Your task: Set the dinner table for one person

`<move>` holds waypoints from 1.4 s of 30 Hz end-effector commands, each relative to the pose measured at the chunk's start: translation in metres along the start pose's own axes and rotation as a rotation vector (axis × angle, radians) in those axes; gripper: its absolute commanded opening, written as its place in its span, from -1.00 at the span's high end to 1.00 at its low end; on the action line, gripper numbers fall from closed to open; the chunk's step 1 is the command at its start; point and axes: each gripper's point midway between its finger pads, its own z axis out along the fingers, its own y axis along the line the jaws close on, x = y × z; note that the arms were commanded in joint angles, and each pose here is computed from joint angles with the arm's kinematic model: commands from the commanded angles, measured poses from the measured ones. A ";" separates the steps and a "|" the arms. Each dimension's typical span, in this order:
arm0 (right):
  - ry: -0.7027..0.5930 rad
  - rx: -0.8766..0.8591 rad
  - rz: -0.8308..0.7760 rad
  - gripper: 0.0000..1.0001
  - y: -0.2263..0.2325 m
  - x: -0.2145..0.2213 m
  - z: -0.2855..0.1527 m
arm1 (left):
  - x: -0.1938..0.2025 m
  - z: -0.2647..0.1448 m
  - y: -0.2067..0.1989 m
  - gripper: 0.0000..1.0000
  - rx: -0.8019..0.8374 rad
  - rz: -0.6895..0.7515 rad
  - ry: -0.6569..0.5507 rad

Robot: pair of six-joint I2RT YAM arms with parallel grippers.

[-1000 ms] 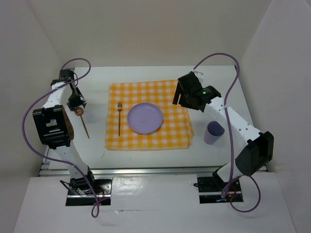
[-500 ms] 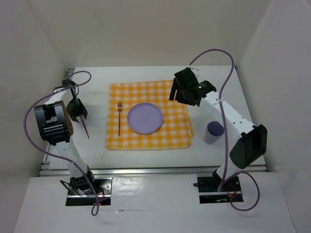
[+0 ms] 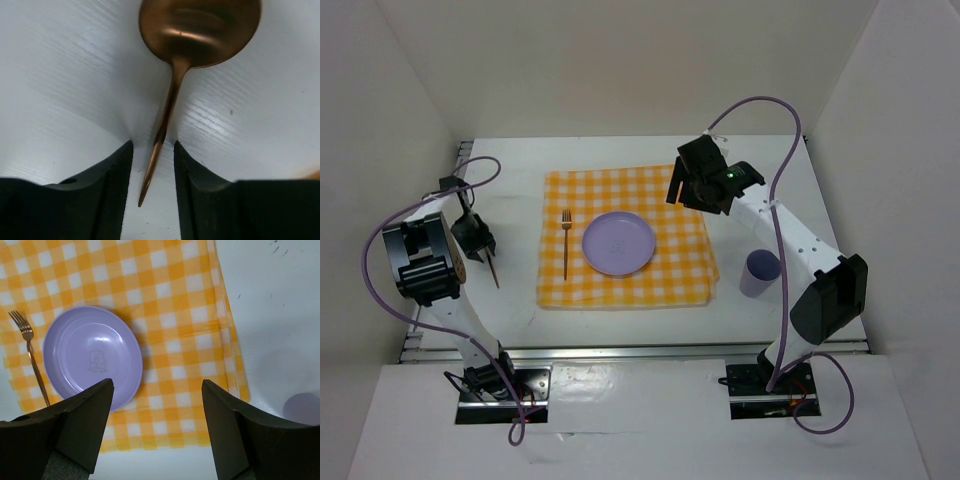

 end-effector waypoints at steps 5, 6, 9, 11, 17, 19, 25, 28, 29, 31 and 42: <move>-0.044 0.010 0.005 -0.58 0.000 -0.018 -0.007 | 0.032 0.030 -0.017 0.86 0.201 0.015 0.212; -0.044 0.010 0.005 -0.58 0.000 -0.018 -0.007 | 0.034 0.031 -0.018 1.00 0.224 0.011 0.238; -0.050 0.017 -0.004 -0.58 -0.001 -0.019 -0.007 | 0.033 0.037 -0.018 1.00 0.263 -0.022 0.274; -0.057 0.012 -0.001 -0.58 -0.001 -0.021 -0.010 | 0.031 0.033 -0.021 1.00 0.292 -0.002 0.272; -0.047 -0.052 -0.014 -0.55 0.008 -0.015 -0.007 | 0.005 -0.019 -0.041 1.00 0.414 0.074 0.132; -0.080 -0.125 -0.029 -0.55 0.021 -0.017 -0.011 | 0.001 -0.035 -0.048 1.00 0.450 0.114 0.090; -0.066 -0.413 -0.155 -0.55 0.075 0.011 -0.020 | -0.010 -0.094 -0.069 1.00 0.500 0.228 -0.056; -0.080 -0.519 -0.187 -0.55 0.101 0.019 -0.028 | -0.013 -0.118 -0.082 1.00 0.505 0.289 -0.118; -0.097 -0.564 -0.189 -0.55 0.113 0.017 -0.030 | -0.009 -0.125 -0.089 1.00 0.513 0.312 -0.121; -0.078 -0.677 -0.227 -0.50 0.138 0.031 -0.041 | -0.011 -0.147 -0.098 1.00 0.532 0.343 -0.169; -0.115 -1.096 -0.296 -0.29 0.272 0.061 -0.073 | 0.022 -0.249 -0.180 1.00 0.736 0.461 -0.292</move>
